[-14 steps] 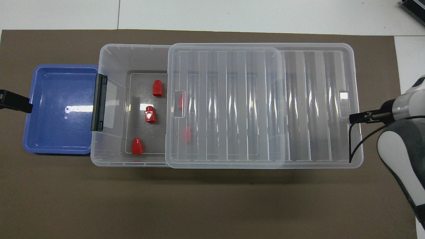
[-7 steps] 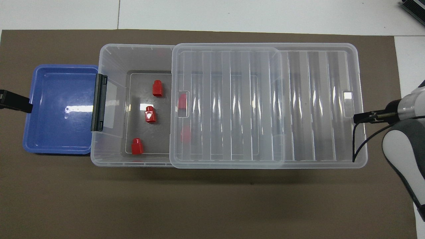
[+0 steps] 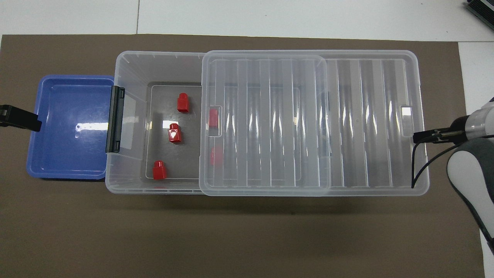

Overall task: Place red block in blue tray from box
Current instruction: 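Slide the clear lid away from the blue tray with the right gripper, then reach the left gripper into the box and grasp a red block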

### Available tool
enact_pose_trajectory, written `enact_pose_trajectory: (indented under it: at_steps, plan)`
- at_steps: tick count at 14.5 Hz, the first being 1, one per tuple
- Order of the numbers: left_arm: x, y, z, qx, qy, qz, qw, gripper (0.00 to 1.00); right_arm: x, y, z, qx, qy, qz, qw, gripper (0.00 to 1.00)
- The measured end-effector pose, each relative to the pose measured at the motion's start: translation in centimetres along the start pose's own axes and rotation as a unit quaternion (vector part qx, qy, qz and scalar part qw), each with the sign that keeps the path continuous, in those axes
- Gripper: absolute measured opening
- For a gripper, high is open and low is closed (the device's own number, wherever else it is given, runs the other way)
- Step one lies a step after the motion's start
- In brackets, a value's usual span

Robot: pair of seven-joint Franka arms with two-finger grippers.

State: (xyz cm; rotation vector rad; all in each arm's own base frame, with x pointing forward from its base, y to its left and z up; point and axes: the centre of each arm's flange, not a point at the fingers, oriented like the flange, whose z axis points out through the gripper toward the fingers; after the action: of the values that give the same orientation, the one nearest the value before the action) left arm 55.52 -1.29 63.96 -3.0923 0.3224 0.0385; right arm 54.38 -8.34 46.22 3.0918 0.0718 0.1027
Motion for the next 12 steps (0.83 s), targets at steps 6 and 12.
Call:
enact_pose_trajectory:
  at_steps: [6, 12]
  plan:
    - [2.4, 9.0, 0.5, -0.005, 0.058, -0.12, 0.991, 1.0, 0.8, -0.2, -2.5, -0.001, 0.006, 0.033, 0.999, 1.0]
    - [3.9, 19.8, 10.8, -0.017, 0.085, -0.111, 0.99, 1.0, 1.2, -2.5, -9.7, -0.001, -0.005, 0.109, 0.994, 1.0]
